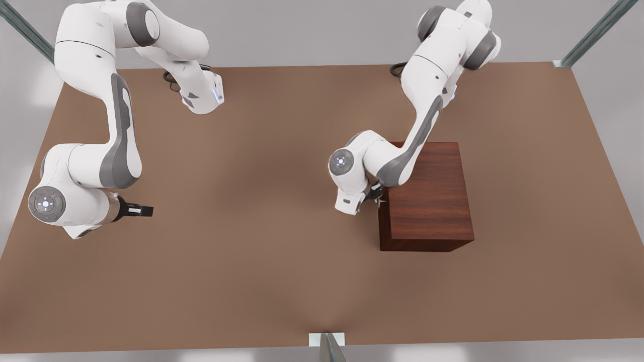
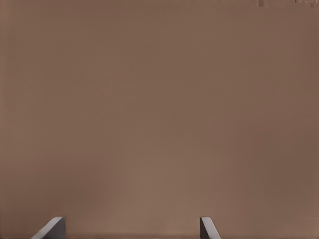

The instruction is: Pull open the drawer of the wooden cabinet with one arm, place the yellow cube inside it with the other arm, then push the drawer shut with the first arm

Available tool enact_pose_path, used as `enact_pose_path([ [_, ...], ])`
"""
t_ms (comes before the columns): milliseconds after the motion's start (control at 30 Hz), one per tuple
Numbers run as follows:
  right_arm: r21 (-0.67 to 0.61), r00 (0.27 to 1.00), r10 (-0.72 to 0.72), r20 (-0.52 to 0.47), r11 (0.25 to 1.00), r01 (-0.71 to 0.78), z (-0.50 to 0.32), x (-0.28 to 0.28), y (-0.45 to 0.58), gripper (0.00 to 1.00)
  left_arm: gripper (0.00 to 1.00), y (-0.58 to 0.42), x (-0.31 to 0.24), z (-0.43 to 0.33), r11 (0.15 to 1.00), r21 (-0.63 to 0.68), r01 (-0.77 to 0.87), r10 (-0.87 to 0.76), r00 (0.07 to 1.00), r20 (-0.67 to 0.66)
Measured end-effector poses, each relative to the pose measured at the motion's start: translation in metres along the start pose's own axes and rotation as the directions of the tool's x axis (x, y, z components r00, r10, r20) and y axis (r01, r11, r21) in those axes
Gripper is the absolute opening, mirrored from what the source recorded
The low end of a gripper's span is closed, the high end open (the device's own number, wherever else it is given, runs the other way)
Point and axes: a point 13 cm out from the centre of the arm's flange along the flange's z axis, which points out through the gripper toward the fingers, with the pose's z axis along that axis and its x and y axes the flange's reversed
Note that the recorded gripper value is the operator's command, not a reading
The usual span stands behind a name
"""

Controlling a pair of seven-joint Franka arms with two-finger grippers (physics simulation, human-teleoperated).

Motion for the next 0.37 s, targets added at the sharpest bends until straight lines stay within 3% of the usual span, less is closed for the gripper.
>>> enact_pose_path([
  [67,0.0,1.0,-0.006,0.0,1.0,0.006,0.0,0.0,0.0,1.0,1.0,0.061,-0.057,-0.145,0.981,0.148,0.127,-0.131,0.991,0.02],
  [133,0.0,1.0,-0.011,0.0,1.0,0.011,0.0,0.0,0.0,1.0,1.0,0.135,-0.084,-0.22,0.96,0.2,0.195,-0.199,0.98,-0.002],
  [200,0.0,1.0,-0.016,0.0,1.0,0.016,0.0,0.0,0.0,1.0,1.0,0.226,-0.114,-0.216,0.948,0.172,0.269,-0.256,0.962,-0.094],
  [267,0.0,1.0,-0.02,0.0,1.0,0.02,0.0,0.0,-0.001,1.0,1.0,0.316,-0.115,-0.162,0.931,0.124,0.344,-0.314,0.926,-0.212],
  [367,0.0,1.0,-0.025,0.0,1.0,0.025,0.0,0.0,-0.002,1.0,1.0,0.411,-0.163,-0.106,0.876,0.121,0.466,-0.418,0.861,-0.29],
])
